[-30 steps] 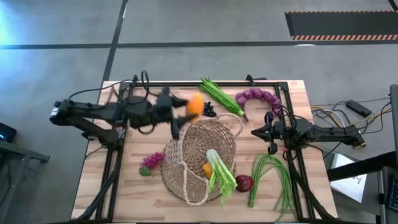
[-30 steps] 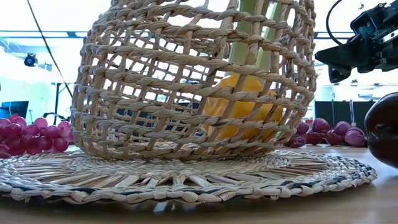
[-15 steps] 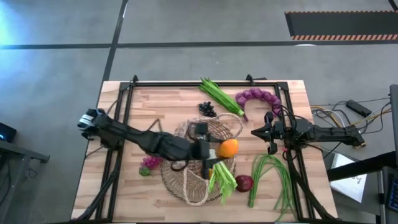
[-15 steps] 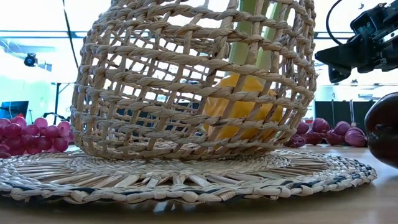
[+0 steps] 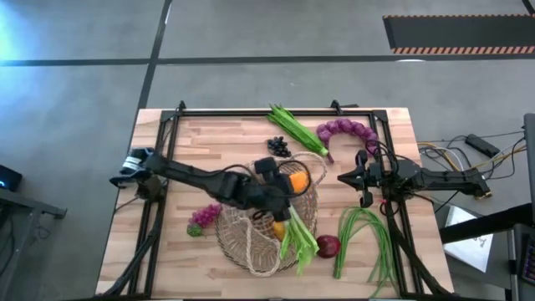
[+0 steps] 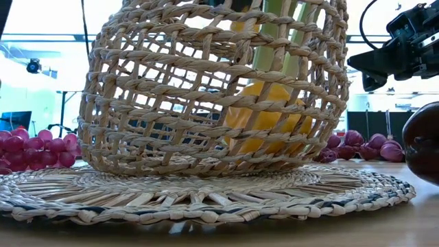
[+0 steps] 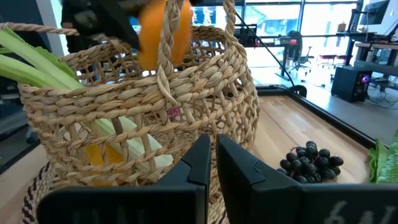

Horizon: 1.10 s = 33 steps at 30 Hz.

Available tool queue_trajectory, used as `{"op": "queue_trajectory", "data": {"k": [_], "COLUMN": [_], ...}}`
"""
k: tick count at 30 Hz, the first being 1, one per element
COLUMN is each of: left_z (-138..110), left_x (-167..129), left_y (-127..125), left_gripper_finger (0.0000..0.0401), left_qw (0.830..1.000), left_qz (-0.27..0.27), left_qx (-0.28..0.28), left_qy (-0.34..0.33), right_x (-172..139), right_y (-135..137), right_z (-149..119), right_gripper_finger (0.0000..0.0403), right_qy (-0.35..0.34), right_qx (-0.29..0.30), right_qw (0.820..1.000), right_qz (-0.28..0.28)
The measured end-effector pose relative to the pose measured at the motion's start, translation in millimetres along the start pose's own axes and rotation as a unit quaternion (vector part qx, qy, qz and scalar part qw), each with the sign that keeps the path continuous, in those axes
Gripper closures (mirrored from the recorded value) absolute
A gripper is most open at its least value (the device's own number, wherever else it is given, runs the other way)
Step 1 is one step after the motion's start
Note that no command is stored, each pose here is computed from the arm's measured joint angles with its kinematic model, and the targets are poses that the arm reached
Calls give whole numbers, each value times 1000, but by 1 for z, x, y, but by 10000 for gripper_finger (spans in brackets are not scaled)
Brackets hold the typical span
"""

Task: Build produce basket
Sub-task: Put the mango into the basket, then adjust the basket

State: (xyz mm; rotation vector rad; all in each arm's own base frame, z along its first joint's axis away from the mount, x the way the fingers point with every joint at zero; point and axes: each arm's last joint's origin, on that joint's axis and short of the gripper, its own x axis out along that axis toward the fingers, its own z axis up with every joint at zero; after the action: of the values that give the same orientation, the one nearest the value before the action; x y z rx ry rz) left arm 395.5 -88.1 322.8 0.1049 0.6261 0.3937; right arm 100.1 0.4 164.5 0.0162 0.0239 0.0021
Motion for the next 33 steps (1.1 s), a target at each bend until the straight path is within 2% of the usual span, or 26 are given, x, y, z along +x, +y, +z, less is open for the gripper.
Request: {"op": "queue_trajectory", "data": {"k": [5, 8, 13, 19, 25, 30, 33], "left_z": [-10, -12, -18, -20, -12, 9, 25], "left_x": [19, 28, 42, 48, 36, 17, -4], "left_y": [8, 8, 6, 10, 15, 21, 23], "left_gripper_finger": [168, 168, 163, 118, 68, 61, 61], "left_qw": [998, 996, 995, 993, 991, 991, 992], "left_qz": [-25, -37, -34, -51, -78, -93, -109], "left_qx": [-18, -40, -46, -54, -68, -83, -68], "left_qy": [55, 67, 82, 96, 87, 52, 7], "right_x": [0, 0, 0, 0, 0, 0, 0], "right_y": [0, 0, 0, 0, 0, 0, 0], "right_z": [0, 0, 0, 0, 0, 0, 0], "right_gripper_finger": [385, 385, 385, 385, 385, 385, 385], "right_qy": [0, 0, 0, 0, 0, 0, 0], "right_qx": [0, 1, 1, 0, 0, 0, 0], "right_qw": [1000, 1000, 1000, 1000, 1000, 1000, 1000], "right_qz": [0, 0, 0, 0, 0, 0, 0]}}
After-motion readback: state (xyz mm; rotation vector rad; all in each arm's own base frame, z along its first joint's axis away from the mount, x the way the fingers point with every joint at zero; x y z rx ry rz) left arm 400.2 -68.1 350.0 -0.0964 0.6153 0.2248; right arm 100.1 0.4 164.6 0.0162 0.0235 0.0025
